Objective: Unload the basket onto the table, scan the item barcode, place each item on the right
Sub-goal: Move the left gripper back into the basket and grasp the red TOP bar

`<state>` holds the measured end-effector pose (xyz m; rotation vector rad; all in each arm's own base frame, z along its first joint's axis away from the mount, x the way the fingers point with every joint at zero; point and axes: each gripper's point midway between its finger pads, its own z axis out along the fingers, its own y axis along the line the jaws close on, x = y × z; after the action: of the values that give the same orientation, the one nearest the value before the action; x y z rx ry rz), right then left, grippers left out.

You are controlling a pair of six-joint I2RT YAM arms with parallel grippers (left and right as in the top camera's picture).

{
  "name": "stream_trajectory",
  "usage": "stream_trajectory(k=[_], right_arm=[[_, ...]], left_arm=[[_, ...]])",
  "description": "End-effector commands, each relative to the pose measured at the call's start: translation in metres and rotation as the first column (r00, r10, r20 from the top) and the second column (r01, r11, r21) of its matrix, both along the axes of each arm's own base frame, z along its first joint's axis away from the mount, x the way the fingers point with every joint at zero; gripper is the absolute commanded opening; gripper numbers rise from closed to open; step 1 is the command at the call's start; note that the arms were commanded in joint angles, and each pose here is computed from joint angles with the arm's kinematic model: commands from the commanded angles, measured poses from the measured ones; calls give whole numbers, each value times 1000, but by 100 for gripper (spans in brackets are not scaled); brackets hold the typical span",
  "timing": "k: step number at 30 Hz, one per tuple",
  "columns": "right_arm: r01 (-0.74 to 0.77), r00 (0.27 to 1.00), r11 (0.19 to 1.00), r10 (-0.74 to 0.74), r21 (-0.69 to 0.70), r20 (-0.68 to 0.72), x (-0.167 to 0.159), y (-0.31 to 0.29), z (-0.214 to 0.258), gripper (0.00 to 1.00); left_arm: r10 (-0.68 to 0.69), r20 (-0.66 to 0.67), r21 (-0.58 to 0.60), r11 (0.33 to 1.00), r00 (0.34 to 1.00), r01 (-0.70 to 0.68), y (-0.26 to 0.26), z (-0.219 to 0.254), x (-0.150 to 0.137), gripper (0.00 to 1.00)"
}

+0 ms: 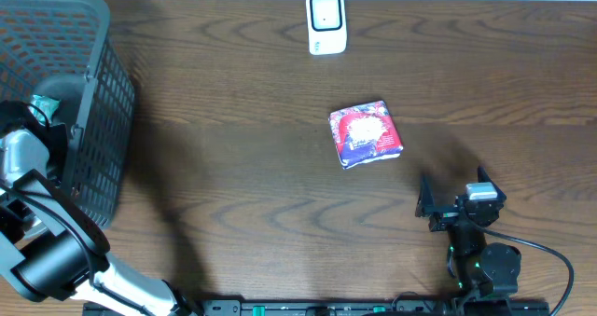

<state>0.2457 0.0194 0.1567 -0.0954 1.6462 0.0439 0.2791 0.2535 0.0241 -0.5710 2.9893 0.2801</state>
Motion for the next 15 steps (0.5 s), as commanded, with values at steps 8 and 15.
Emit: stream_trajectory(k=[8, 15], right_arm=[[1, 1000, 1000, -1, -8, -1, 0, 0, -1, 99], [1, 1000, 1000, -1, -8, -2, 0, 0, -1, 99]], left_arm=[[249, 333, -180, 964, 909, -198, -18, 64, 51, 7], [268, 741, -262, 960, 616, -103, -35, 205, 98, 7]])
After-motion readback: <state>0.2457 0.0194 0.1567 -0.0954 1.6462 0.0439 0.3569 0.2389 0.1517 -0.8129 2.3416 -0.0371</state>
